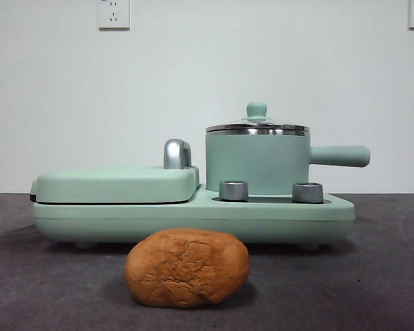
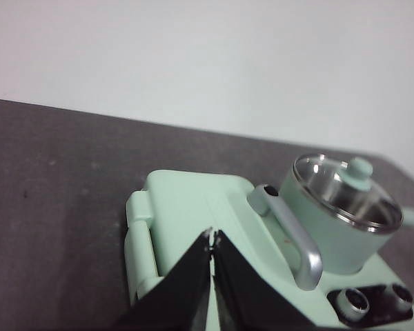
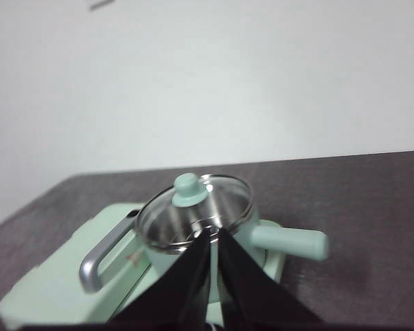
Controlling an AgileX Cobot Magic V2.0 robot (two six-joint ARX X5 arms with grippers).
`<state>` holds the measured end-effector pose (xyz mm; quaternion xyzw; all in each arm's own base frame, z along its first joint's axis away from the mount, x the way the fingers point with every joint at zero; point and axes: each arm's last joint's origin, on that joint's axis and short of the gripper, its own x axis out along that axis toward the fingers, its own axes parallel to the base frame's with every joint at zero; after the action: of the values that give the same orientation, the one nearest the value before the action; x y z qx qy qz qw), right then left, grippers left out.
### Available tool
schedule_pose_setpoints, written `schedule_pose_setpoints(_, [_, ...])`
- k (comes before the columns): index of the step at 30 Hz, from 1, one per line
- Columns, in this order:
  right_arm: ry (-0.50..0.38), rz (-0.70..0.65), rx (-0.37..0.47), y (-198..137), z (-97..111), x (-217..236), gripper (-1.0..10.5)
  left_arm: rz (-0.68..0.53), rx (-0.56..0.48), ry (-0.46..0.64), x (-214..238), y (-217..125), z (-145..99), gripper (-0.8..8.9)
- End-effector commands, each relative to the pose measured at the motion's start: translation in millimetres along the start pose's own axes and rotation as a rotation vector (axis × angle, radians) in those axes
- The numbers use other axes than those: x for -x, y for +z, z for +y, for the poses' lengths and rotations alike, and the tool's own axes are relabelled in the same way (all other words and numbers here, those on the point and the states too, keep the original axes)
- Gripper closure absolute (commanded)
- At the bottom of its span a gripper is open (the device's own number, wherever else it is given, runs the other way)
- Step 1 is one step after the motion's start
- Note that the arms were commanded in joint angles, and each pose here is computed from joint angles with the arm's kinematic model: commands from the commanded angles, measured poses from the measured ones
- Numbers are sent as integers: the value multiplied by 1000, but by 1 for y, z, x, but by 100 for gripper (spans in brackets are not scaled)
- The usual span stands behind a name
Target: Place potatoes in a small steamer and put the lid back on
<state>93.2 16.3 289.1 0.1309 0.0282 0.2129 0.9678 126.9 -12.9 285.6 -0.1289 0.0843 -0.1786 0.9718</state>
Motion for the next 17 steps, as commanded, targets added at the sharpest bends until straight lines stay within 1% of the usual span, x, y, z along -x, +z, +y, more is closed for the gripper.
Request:
schedule_pose_setpoints(1, [27,47,79,10,0,-9,932,37,-117,-25,-9,24,-4,808])
schedule_pose_setpoints(5, [68,131,83,17,-3,-27,932,103,-154,-55,-26,48,-8,808])
schedule_pose_setpoints(9, [116,219,76,21,-10,-51,932,156,-211,-112,-46,67,-14,808])
schedule_pose_setpoints(12, [165,268,85,24,-14,-67,932,207,-240,-158,-62,75,-19,808])
schedule_pose_setpoints(14, [176,290,96,25,-15,-76,932,242,-257,-192,-72,77,-22,808])
schedule_pose_setpoints(17, [198,314,135,27,-16,-88,932,291,-298,-235,-88,80,-28,808])
